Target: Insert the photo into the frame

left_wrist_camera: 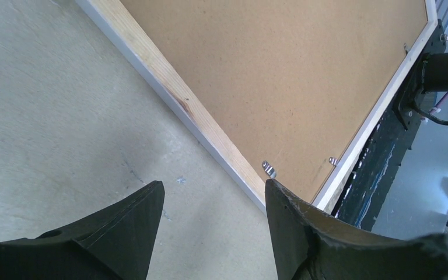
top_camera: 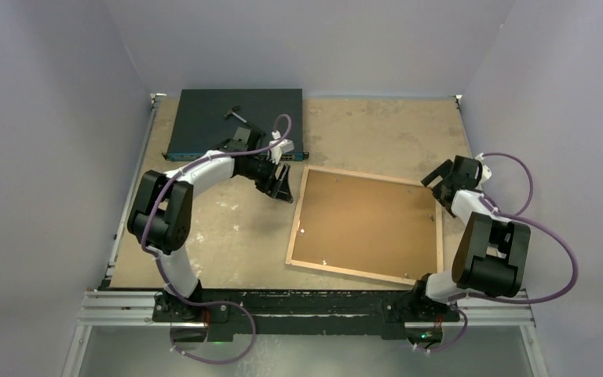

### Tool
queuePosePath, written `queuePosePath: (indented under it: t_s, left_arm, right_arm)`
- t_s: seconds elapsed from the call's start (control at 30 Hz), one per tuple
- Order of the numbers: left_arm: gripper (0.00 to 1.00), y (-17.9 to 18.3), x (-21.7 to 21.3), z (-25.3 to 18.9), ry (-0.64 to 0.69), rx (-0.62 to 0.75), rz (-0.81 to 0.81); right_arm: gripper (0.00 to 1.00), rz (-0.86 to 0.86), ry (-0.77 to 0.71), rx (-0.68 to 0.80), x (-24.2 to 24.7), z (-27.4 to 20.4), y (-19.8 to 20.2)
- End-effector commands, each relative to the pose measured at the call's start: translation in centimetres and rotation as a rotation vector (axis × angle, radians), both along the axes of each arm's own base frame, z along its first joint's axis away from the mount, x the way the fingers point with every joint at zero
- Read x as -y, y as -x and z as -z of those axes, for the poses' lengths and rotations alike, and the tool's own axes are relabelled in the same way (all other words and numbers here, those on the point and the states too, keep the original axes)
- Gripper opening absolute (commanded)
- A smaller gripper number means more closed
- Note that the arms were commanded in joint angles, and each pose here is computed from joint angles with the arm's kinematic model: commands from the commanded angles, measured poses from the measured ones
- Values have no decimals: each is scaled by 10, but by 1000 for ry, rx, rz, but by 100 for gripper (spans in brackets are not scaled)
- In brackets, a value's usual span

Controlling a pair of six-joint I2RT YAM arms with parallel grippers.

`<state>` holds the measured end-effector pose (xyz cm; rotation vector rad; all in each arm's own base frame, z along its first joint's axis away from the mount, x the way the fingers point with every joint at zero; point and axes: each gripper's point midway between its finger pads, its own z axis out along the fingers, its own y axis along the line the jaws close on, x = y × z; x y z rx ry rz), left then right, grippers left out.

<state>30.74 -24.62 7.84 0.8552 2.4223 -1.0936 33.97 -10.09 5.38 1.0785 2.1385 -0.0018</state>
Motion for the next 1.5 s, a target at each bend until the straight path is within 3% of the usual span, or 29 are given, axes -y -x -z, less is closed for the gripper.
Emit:
queuePosePath:
  t_s: [0.0, 0.27, 0.73, 1.13, 1.33, 1.47]
  left_arm:
    - [63, -19, -5, -13, 17, 53, -17]
    - [63, -23, -19, -10, -29, 87, -42]
    - [59, 8, -57, 40, -201, 67, 24]
    - [43, 10, -73, 33, -166, 31, -24]
    - [29, 15, -77, 34, -160, 17, -37]
    - [26, 15, -81, 22, -133, 22, -43]
  right_arm:
    - [99, 11, -13, 11, 0, 5, 0]
    - [99, -109, -169, 73, -40, 18, -18]
    - [99, -269, -203, 125, -110, 1, -58]
    - [99, -406, -278, 217, -165, -25, -103]
    - [99, -394, -143, 257, -148, -61, -110]
    - [99, -457, -97, 344, -156, -99, -94]
